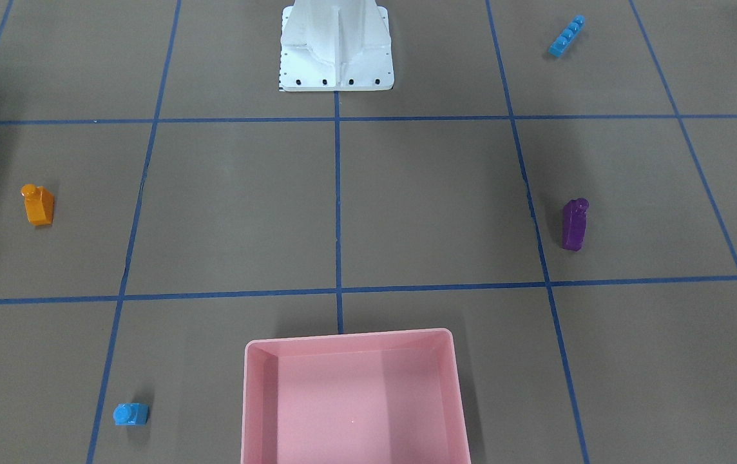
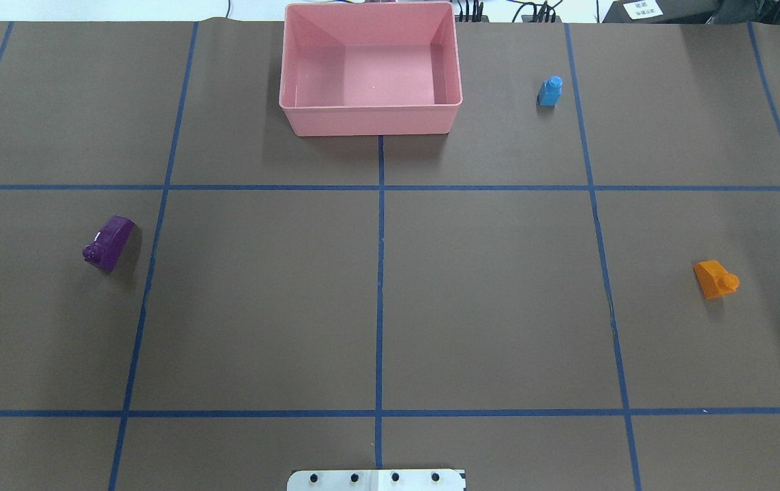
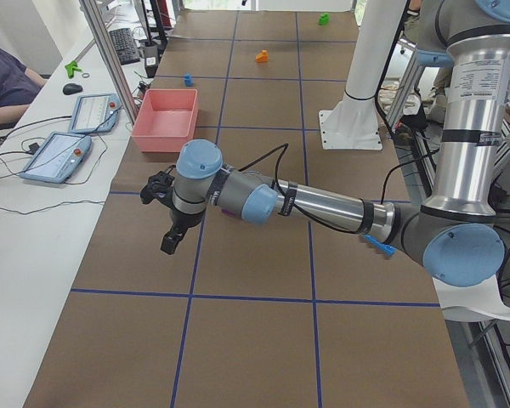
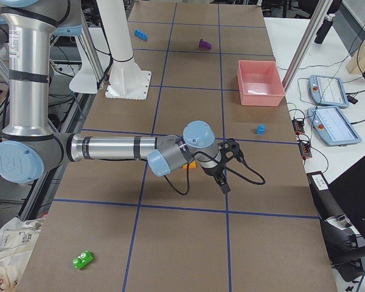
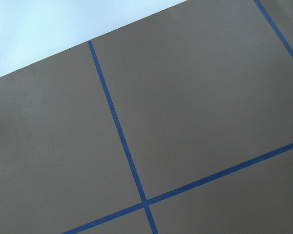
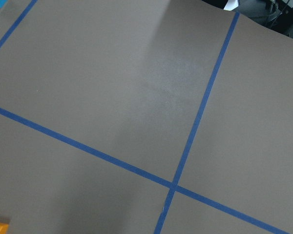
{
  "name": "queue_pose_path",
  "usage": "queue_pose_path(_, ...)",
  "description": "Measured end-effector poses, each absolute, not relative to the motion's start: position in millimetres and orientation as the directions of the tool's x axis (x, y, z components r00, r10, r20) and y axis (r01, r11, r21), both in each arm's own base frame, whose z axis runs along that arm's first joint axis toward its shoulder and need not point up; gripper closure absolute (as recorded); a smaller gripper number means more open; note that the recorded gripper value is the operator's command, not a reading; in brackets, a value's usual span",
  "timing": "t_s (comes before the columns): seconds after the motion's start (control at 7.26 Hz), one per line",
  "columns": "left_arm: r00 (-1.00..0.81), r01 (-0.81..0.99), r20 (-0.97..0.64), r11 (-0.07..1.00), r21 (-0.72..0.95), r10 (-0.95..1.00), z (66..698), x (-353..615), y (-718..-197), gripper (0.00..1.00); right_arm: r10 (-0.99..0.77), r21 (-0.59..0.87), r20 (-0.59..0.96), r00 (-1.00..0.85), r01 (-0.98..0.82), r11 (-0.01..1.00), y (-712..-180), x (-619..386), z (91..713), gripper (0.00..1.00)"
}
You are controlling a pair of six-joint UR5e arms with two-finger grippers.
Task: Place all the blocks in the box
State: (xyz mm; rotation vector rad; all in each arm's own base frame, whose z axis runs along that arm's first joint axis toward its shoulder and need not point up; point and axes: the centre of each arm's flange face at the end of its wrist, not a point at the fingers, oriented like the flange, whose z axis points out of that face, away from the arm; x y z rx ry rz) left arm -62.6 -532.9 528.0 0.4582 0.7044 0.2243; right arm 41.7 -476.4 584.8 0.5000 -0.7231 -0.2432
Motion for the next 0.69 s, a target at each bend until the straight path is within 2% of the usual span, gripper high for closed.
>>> queue_pose_path(0.14,0.743,-0.045,-0.571,0.877,0.477,0.349,530,-63,-530,0.0,-0.389,0.523,0.601,0.699,0.025,0.852,-476,22,572,0.0)
queue_pose_path(0.41,0.744,-0.043,-0.561,0.864,0.502,0.363,544,-63,-518,0.0,-0.341,0.443,0.72,0.604,-0.022,0.896,-473,-54,543,0.0)
queue_pose_path(0.69,0.744,-0.042,-0.554,0.854,0.519,0.373,559,-63,-507,0.0,-0.256,0.372,0.723,0.642,-0.05,0.927,-460,-139,543,0.0)
